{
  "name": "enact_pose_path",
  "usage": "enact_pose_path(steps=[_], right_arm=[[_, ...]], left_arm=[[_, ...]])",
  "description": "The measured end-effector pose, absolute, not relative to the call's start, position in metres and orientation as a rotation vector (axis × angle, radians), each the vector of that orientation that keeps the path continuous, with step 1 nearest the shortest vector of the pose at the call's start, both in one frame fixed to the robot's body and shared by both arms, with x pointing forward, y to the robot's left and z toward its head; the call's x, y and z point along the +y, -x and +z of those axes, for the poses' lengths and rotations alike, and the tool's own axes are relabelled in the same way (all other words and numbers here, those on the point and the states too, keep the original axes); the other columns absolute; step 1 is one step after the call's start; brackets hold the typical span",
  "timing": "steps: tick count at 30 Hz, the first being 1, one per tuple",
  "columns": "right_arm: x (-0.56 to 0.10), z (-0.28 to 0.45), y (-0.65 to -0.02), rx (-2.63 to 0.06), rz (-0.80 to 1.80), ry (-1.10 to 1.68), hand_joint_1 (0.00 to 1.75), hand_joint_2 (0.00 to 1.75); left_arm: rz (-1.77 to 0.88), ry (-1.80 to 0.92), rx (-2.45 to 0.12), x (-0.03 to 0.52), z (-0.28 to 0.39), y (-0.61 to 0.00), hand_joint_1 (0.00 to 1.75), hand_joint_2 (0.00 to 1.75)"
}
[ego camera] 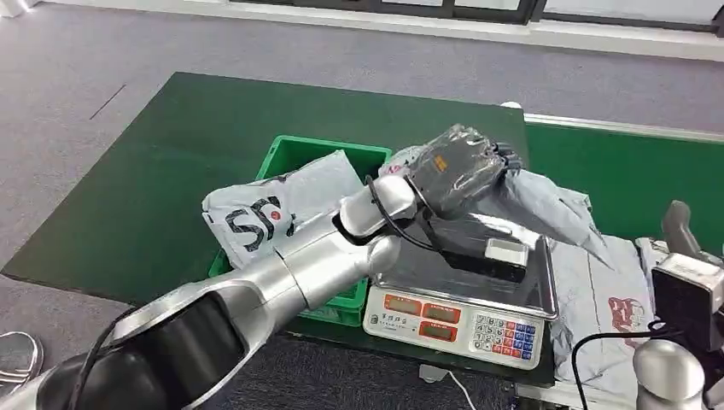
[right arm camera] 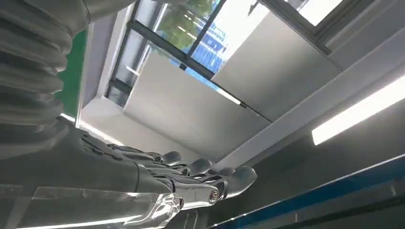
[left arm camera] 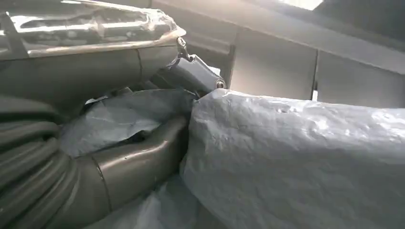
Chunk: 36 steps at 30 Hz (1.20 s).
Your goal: Moved the parcel from conveyor to table for the left to box.
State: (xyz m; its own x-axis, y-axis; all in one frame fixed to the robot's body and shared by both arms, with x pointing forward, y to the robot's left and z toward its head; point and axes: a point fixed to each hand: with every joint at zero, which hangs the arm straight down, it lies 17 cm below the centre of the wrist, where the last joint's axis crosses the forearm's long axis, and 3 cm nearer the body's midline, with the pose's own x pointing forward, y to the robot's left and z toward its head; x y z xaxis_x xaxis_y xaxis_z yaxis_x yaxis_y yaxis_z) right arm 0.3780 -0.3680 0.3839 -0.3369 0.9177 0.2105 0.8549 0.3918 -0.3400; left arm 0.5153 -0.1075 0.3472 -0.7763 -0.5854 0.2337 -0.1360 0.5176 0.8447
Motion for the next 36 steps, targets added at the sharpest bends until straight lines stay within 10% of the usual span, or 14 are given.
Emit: enact_pose_path(steps=[36], right_arm=[[-0.379, 0.396, -0.384, -2.275, 0.228, 1.583, 0.0, 1.75]], left_arm=[[-1.157, -0.389, -2.19, -0.114, 0.311, -0.503, 1.75, 1.75]])
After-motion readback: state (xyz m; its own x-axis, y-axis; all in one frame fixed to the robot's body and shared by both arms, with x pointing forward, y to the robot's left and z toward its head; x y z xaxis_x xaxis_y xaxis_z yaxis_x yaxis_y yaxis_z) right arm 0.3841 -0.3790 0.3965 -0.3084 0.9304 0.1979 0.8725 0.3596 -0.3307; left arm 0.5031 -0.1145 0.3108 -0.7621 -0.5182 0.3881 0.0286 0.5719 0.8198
